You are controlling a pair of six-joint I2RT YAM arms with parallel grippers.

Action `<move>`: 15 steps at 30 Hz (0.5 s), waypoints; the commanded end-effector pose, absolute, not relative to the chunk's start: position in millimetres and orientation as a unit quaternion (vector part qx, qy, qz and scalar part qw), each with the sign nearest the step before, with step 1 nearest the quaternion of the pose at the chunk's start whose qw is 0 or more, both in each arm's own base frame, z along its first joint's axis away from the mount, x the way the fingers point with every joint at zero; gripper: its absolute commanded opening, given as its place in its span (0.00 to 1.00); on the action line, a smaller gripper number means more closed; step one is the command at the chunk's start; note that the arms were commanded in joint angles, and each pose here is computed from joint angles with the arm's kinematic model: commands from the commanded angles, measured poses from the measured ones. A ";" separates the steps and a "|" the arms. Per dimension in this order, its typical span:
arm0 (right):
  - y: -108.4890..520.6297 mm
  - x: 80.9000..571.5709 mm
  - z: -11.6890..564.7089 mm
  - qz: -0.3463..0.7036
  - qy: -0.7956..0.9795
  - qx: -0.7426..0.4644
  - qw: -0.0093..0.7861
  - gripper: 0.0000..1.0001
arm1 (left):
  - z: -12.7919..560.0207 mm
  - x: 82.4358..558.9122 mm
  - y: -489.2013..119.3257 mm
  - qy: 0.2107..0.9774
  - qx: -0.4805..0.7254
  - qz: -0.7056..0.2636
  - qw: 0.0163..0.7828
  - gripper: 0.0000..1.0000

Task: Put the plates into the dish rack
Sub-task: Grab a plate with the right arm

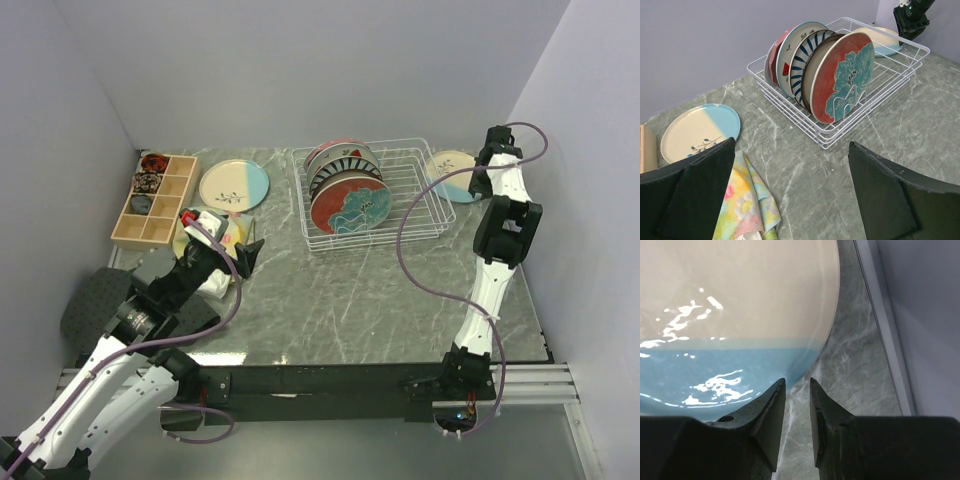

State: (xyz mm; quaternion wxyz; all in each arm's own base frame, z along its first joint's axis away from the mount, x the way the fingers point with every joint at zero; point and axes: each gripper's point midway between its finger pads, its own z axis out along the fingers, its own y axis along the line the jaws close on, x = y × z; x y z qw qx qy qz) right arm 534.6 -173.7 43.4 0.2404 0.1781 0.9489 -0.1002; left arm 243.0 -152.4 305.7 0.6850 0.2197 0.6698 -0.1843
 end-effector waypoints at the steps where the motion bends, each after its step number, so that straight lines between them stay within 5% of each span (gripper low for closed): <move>1: -174.6 540.5 35.9 -0.115 0.950 0.170 0.238 0.33 | 311.5 242.9 -153.1 0.662 0.218 -0.190 0.691 0.99; 15: -174.4 529.4 17.1 -0.116 0.959 0.149 0.212 0.34 | 311.1 243.2 -152.2 0.663 0.217 -0.189 0.691 1.00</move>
